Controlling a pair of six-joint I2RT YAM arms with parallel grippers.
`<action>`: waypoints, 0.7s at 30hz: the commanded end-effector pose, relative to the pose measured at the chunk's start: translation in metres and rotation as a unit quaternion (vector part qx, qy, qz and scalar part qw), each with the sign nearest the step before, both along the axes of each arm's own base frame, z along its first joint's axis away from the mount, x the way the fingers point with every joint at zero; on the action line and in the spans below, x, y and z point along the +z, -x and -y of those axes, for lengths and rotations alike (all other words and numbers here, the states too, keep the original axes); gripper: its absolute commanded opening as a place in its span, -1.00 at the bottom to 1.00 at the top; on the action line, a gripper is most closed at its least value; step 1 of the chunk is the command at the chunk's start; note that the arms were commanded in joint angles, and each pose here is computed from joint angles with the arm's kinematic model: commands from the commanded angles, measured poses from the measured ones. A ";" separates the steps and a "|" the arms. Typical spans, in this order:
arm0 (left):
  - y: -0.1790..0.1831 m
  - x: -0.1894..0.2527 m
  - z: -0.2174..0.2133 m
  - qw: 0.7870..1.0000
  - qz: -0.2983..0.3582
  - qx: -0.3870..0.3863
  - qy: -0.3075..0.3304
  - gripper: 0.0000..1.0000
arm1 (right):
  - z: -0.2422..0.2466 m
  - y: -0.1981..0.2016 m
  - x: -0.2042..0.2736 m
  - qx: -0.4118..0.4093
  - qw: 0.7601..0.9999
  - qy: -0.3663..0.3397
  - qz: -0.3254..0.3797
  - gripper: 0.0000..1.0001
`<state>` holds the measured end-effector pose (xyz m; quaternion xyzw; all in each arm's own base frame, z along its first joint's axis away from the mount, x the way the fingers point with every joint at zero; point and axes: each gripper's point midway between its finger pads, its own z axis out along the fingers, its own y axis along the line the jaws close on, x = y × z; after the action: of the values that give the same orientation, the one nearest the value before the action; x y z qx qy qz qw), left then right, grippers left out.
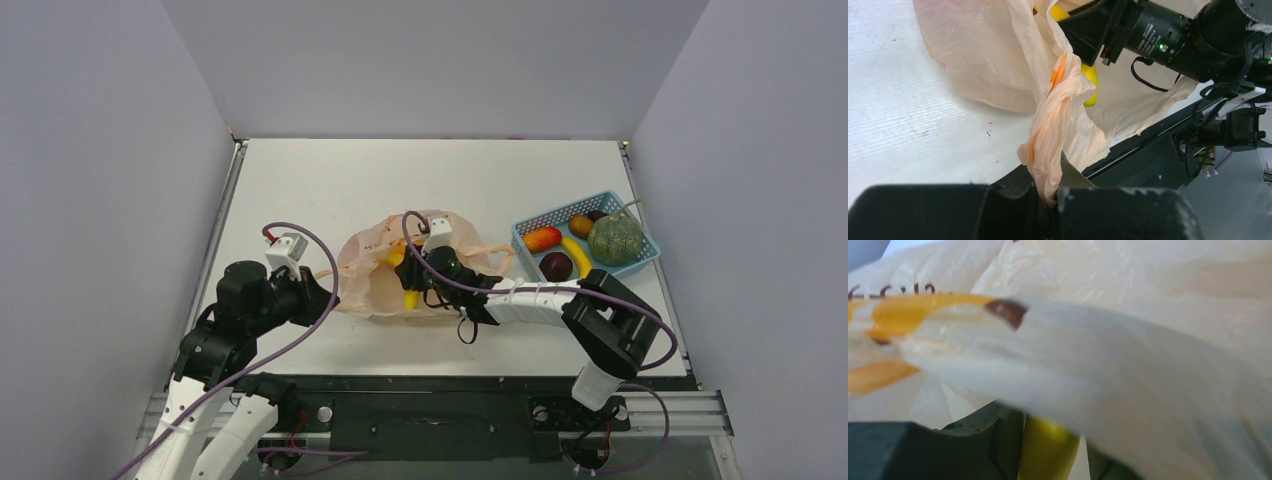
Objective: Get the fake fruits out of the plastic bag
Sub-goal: Take out the fake fruit from the plastic bag.
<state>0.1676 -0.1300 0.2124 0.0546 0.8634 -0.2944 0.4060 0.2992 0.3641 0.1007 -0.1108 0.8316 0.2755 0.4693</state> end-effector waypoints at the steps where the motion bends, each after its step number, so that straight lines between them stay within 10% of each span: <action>1: -0.007 0.013 -0.001 0.999 0.033 0.011 0.004 -1.00 | -0.016 0.016 0.051 0.055 0.994 -0.075 0.054 -1.00; 21: -0.009 0.023 -0.021 0.996 0.059 0.071 0.001 -1.00 | 0.032 0.064 0.102 0.023 0.970 -0.054 0.236 -1.00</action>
<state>0.1687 -0.1202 0.2199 0.0382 0.8543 -0.2790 0.4369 0.2296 0.3437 0.1663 -0.2012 0.7228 0.2838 0.5971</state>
